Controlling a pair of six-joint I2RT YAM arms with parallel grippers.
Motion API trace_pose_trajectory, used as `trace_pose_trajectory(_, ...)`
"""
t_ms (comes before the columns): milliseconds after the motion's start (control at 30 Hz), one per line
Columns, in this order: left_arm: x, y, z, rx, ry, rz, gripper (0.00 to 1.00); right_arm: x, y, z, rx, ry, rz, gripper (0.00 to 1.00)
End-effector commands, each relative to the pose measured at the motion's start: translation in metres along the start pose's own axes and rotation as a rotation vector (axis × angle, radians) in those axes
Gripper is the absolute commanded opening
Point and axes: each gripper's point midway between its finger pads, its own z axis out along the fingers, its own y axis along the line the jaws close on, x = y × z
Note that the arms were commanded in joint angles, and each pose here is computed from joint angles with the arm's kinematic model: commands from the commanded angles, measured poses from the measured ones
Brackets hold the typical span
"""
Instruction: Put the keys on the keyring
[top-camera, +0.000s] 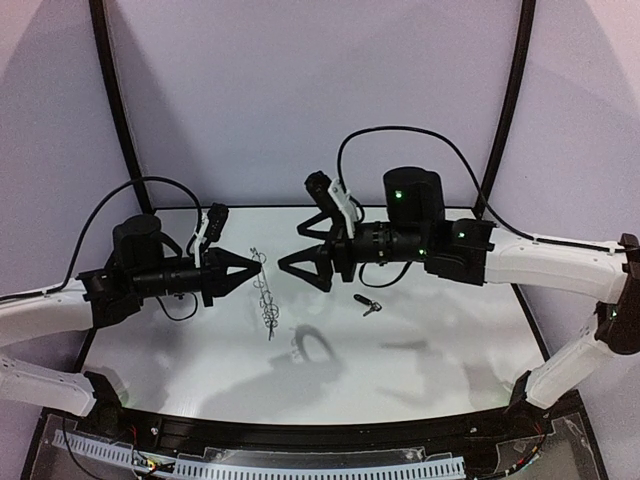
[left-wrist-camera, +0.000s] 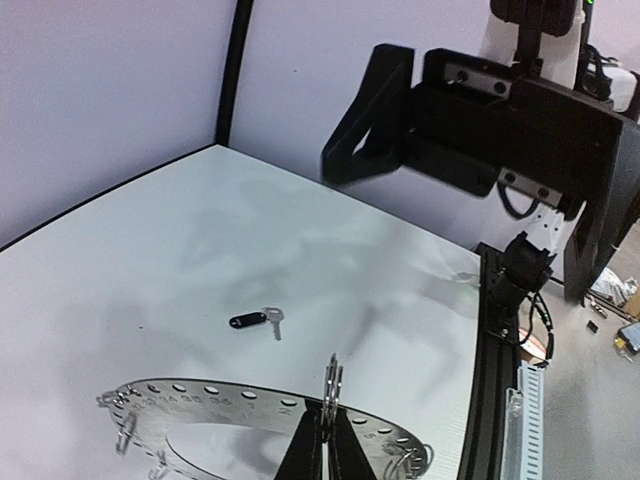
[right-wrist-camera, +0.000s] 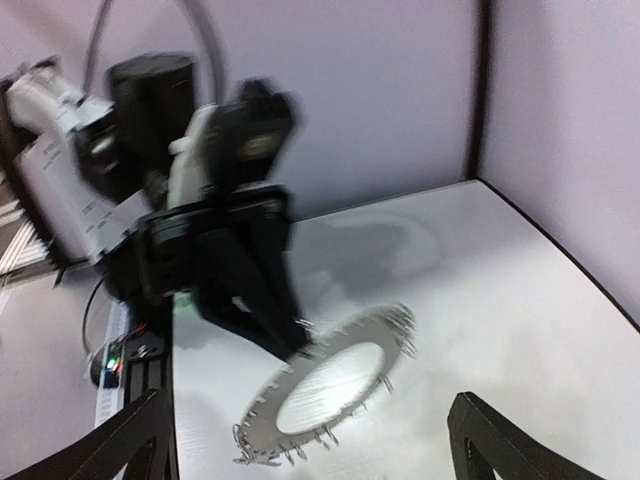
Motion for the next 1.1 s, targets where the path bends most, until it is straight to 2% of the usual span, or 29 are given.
trace_pose_trajectory(0,0.001,0.008,-0.005,-0.052,-0.025,0.054,0.01,-0.007,-0.058,-0.035,0.267,-0.05,0.112,0.99)
trace_pose_trajectory(100,0.008,0.01,-0.007,-0.067,0.008,0.078,0.01,0.026,-0.102,-0.059,0.398,0.048,0.292,0.98)
trace_pose_trajectory(167,0.013,0.005,-0.008,-0.042,0.055,0.089,0.01,0.058,-0.132,-0.078,0.504,0.161,0.421,0.98)
trace_pose_trajectory(233,0.018,0.006,-0.009,-0.05,0.106,0.065,0.01,0.112,-0.154,-0.101,0.617,0.349,0.539,0.98)
trace_pose_trajectory(300,0.016,0.009,-0.009,-0.069,0.11,0.062,0.01,0.135,-0.16,-0.107,0.635,0.422,0.573,0.98)
trace_pose_trajectory(467,0.024,0.016,-0.008,-0.101,0.138,0.055,0.01,0.187,-0.18,-0.115,0.592,0.571,0.641,0.97)
trace_pose_trajectory(533,0.025,0.014,-0.007,-0.085,0.138,0.058,0.01,0.207,-0.191,-0.111,0.553,0.64,0.68,0.9)
trace_pose_trajectory(700,0.028,0.014,-0.005,-0.078,0.149,0.053,0.01,0.243,-0.187,-0.085,0.367,0.77,0.675,0.78)
trace_pose_trajectory(767,0.03,0.014,-0.004,-0.074,0.154,0.05,0.01,0.253,-0.193,-0.082,0.357,0.8,0.673,0.76)
trace_pose_trajectory(833,0.03,0.013,-0.002,-0.064,0.158,0.051,0.01,0.262,-0.205,-0.079,0.318,0.81,0.706,0.7)
trace_pose_trajectory(967,0.031,0.012,-0.002,-0.059,0.164,0.051,0.01,0.269,-0.209,-0.077,0.251,0.824,0.731,0.66)
trace_pose_trajectory(1067,0.03,0.012,-0.002,-0.055,0.159,0.053,0.01,0.275,-0.205,-0.071,0.172,0.845,0.748,0.58)
